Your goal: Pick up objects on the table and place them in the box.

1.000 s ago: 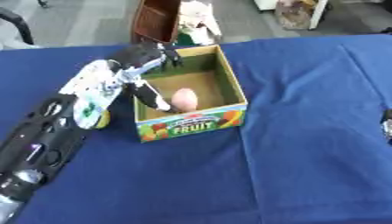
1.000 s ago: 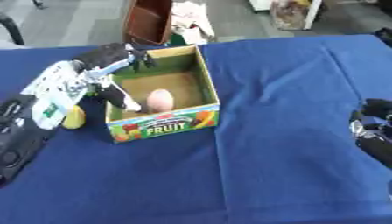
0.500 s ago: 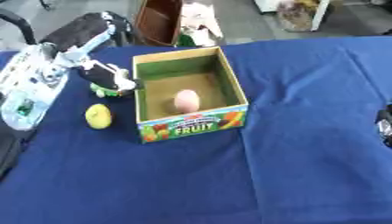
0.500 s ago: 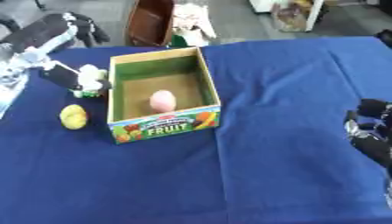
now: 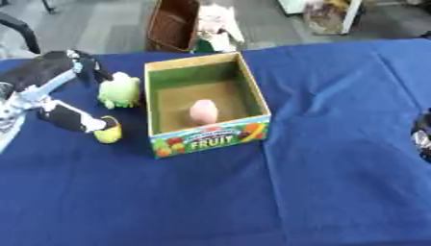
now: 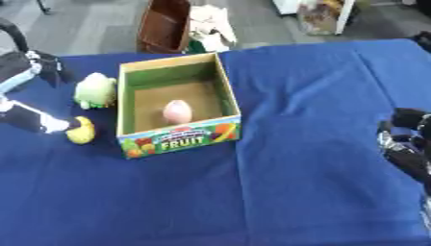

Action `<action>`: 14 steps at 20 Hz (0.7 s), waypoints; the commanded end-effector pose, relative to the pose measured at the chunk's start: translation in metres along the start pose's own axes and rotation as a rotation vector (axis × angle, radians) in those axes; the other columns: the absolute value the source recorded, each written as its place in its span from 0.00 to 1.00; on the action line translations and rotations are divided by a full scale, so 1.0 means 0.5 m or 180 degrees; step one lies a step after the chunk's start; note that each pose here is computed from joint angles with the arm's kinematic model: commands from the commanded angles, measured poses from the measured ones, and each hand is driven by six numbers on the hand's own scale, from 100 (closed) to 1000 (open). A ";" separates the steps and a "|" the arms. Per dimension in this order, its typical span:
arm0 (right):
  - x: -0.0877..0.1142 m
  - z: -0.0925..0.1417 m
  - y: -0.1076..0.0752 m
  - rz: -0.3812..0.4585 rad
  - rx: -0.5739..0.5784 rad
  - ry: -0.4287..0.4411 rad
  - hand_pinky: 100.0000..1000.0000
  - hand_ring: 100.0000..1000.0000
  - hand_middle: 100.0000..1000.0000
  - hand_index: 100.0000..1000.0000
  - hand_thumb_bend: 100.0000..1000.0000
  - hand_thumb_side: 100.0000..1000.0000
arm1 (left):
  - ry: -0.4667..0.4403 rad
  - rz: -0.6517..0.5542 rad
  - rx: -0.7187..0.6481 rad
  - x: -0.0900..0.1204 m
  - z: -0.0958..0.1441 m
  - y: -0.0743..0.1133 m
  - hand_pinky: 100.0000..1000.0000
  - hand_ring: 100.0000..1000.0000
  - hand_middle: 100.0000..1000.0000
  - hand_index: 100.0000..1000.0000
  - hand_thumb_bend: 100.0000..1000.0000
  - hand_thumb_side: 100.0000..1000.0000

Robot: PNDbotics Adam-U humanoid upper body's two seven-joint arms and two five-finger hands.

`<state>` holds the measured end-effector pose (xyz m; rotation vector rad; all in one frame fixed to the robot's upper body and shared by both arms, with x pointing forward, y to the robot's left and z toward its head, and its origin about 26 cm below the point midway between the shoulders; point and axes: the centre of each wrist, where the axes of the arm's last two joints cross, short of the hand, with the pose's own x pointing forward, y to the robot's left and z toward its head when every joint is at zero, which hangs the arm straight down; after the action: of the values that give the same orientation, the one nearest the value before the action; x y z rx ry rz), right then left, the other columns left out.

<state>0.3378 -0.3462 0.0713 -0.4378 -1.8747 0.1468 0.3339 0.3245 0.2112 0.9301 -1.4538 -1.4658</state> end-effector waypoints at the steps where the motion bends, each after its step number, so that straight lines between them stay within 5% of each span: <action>1: 0.013 -0.011 -0.021 0.0090 -0.0036 -0.0080 0.51 0.69 0.60 0.70 0.09 0.00 | 0.0116 -0.0109 -0.0066 -0.019 0.018 0.020 0.63 0.54 0.56 0.71 0.56 0.15; 14: 0.013 -0.011 -0.021 0.0088 -0.0040 -0.0081 0.51 0.69 0.60 0.70 0.09 0.00 | 0.0607 0.0092 -0.0587 -0.088 0.002 -0.087 0.64 0.56 0.58 0.73 0.56 0.14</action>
<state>0.3378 -0.3464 0.0713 -0.4396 -1.8739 0.1454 0.3438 0.3594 0.1590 0.8693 -1.1784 -1.4242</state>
